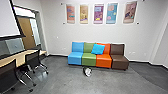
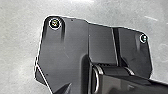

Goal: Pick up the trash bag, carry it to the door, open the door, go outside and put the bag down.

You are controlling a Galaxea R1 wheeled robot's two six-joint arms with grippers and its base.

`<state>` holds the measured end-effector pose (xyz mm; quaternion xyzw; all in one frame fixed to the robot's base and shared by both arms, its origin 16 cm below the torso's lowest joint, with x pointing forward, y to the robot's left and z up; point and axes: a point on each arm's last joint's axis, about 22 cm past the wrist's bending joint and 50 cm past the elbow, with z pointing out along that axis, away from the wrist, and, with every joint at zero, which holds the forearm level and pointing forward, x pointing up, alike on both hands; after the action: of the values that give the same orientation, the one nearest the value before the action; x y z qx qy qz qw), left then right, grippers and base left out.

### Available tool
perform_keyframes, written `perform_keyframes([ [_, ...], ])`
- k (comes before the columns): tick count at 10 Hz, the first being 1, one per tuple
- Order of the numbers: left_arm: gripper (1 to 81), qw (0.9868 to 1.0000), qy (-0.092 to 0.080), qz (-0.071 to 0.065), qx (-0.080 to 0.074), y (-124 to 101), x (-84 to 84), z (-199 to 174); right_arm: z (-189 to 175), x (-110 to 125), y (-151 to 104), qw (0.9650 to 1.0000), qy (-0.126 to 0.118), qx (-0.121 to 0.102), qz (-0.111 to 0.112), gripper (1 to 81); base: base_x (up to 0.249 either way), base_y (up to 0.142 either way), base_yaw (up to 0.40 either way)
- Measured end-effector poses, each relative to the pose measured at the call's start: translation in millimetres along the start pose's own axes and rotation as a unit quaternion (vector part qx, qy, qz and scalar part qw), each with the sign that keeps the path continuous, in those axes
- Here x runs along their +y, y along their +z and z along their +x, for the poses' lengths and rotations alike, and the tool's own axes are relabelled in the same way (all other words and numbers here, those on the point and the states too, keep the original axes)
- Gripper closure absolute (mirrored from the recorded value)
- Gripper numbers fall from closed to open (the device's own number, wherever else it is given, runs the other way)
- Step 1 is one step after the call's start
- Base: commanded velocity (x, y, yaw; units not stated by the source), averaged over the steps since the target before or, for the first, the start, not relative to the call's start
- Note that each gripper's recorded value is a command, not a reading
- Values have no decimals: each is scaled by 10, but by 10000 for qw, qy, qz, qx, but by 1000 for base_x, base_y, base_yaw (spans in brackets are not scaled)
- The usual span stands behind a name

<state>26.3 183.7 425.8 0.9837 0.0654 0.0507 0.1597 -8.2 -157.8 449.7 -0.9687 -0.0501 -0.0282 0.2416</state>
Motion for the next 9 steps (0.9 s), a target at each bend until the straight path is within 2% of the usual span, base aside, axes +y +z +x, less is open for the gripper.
perform_keyframes([
  [9,10,10000,1,0,2,0,0,-1,-4,0,0,10000,0,1,0,10,166,0,0],
])
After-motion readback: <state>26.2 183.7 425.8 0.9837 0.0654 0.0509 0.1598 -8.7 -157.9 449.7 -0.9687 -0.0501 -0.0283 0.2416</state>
